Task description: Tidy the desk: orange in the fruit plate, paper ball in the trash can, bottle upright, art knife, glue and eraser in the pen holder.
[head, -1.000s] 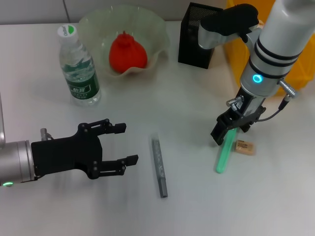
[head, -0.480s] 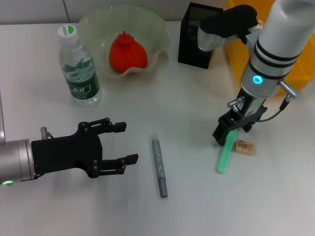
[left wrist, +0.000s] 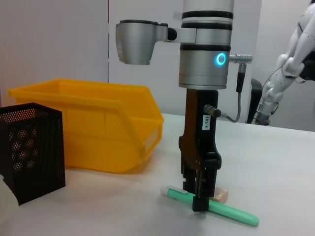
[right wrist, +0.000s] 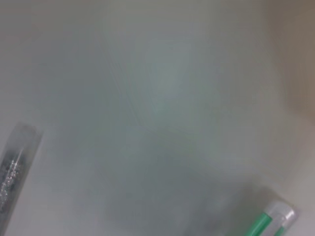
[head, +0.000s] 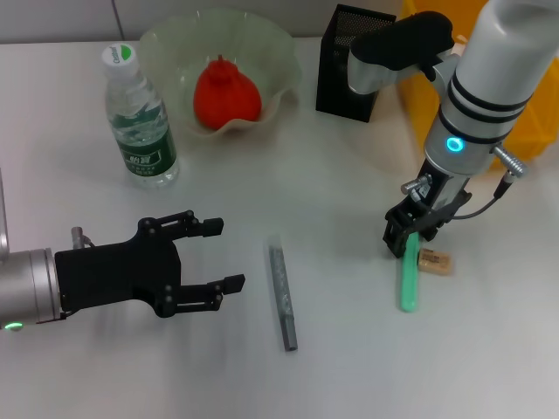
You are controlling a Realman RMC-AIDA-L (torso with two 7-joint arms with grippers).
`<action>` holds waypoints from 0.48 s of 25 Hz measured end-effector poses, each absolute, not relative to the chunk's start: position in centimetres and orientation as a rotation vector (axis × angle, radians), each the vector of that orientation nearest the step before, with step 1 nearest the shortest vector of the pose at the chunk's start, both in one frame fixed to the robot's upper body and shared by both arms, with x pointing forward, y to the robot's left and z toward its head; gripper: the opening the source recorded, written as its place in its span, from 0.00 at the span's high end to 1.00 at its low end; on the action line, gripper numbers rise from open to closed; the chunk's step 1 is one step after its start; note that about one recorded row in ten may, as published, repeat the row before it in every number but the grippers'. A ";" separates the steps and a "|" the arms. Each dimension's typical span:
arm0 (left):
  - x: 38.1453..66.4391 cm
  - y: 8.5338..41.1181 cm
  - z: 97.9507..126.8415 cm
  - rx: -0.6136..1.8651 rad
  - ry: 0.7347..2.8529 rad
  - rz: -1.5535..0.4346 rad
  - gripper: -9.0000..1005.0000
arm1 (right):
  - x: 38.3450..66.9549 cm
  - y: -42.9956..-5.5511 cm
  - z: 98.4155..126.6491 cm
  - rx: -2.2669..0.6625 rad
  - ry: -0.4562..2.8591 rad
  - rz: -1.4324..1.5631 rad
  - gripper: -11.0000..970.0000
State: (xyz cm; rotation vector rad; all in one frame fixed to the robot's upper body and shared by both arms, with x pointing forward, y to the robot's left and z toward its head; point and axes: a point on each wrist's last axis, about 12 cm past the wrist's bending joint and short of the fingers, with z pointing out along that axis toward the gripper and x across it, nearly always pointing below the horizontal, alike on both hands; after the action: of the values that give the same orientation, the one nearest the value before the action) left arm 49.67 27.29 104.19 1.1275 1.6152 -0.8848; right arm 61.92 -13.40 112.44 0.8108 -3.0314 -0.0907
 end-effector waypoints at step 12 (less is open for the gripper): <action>49.8 27.3 104.3 1.132 1.612 -0.881 0.20 | 61.8 -13.3 112.4 0.818 -3.028 -0.108 0.53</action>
State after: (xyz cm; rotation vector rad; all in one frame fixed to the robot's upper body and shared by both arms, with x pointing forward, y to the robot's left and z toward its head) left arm 49.81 27.29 104.28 1.1317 1.6122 -0.8811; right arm 61.84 -13.33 112.45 0.8179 -3.0279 -0.1077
